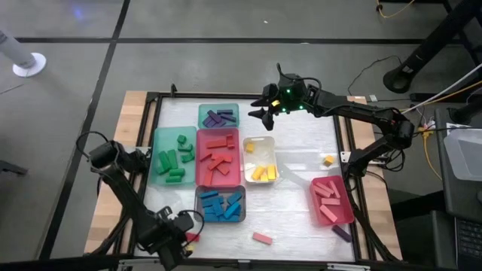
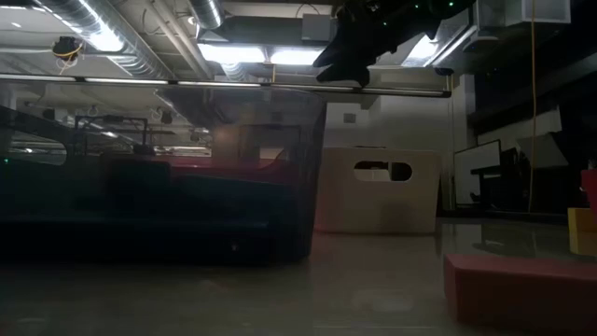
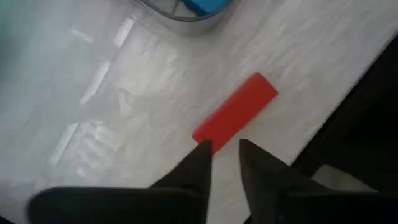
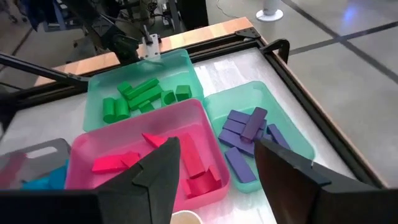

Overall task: Sort blocks
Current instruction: Put the red block into the top pink bin

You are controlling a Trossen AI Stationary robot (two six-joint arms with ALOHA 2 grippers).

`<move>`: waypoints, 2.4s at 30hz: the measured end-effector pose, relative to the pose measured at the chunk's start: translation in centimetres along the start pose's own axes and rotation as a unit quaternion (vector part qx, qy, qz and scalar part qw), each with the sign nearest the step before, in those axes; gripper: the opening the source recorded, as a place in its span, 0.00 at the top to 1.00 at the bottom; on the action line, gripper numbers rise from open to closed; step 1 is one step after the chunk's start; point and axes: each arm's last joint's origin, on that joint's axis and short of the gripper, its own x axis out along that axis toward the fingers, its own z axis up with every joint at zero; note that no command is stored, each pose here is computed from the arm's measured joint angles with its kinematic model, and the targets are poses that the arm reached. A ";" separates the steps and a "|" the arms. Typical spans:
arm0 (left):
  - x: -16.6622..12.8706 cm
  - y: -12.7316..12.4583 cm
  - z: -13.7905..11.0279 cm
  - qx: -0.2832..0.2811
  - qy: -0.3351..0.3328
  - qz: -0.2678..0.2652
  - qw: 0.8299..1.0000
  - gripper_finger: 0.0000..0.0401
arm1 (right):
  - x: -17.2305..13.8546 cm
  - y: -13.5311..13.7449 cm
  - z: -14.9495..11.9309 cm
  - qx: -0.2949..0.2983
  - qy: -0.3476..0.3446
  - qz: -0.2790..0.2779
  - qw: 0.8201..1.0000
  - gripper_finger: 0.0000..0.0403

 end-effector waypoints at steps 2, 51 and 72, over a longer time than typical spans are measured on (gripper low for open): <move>0.7 0.1 0.2 0.008 0.014 -0.002 1.000 0.76 | 0.0 0.0 0.0 0.008 0.000 0.008 1.000 0.49; 4.1 1.8 -0.6 0.137 0.003 -0.117 0.984 0.79 | 0.8 11.5 -2.4 0.070 0.141 0.339 0.927 0.49; -6.0 9.5 8.9 0.158 -0.286 -0.032 0.944 0.79 | -1.7 22.8 -8.4 0.044 0.272 0.151 0.949 0.49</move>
